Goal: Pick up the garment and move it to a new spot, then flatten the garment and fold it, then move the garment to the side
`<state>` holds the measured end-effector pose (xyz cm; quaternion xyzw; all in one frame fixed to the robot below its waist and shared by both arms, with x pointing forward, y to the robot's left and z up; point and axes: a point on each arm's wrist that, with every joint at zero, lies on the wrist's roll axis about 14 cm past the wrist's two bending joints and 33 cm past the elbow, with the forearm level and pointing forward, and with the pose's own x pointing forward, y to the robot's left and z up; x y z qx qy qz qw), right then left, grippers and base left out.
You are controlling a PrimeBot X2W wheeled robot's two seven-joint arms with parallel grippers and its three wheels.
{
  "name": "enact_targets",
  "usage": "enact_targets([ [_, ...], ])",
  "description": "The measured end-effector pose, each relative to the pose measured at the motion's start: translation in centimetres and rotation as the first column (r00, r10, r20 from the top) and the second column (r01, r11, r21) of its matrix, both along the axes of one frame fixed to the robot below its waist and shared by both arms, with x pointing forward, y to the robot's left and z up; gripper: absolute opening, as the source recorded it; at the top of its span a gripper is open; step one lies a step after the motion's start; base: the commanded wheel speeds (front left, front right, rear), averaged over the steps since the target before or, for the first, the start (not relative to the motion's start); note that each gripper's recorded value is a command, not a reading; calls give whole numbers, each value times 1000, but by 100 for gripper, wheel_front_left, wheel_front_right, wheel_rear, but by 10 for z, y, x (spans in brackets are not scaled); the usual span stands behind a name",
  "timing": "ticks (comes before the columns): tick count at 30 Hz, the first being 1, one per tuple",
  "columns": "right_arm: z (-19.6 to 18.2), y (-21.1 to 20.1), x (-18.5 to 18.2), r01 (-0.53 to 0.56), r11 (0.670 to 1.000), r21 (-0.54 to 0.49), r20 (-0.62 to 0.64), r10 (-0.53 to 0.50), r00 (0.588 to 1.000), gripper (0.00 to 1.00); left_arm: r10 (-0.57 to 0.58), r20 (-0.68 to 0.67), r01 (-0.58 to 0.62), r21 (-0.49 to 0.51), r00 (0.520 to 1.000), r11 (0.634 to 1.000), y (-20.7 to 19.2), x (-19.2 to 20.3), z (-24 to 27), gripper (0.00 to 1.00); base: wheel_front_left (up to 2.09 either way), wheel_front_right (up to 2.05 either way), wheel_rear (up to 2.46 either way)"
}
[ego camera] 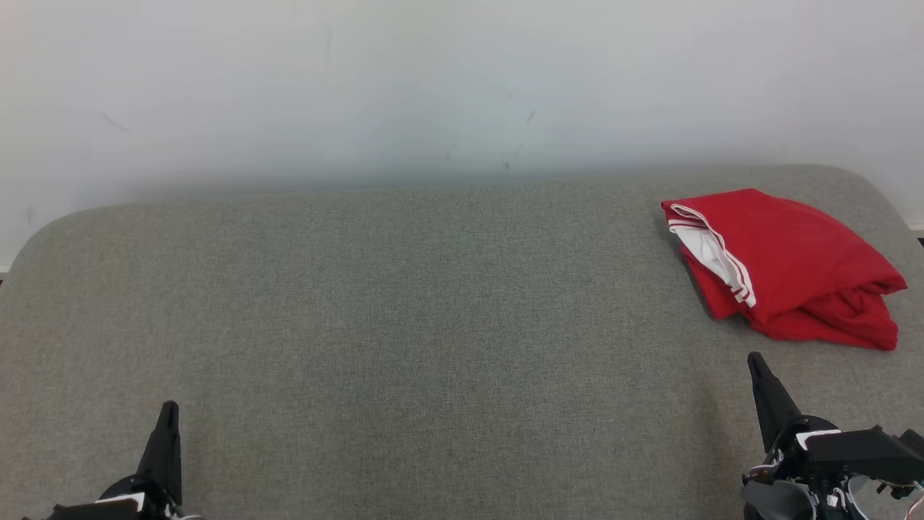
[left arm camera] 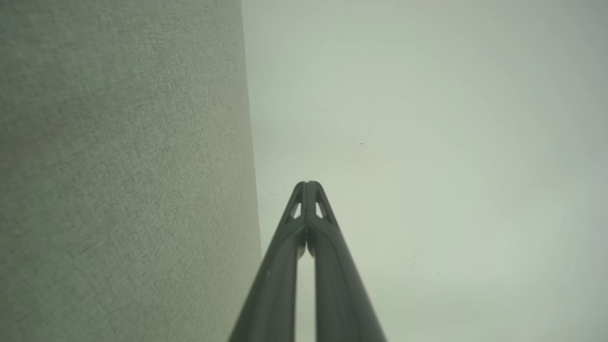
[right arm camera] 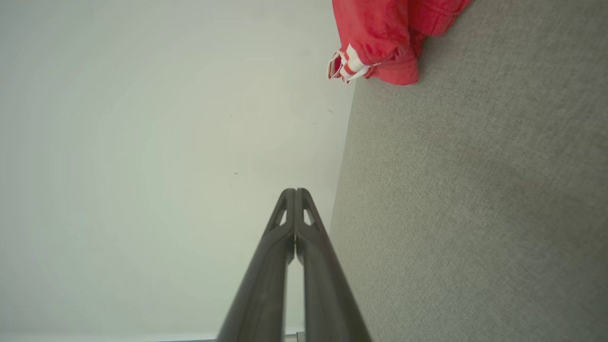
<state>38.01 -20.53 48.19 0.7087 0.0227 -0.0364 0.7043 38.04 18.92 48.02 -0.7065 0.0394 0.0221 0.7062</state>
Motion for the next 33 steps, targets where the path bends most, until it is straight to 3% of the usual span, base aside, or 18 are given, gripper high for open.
enact_targets([
  [33,0,0,0,0,1000,0,0,0,1000,0,0,0,0,0,1000,1000,0,0,0,0,0,0,0],
])
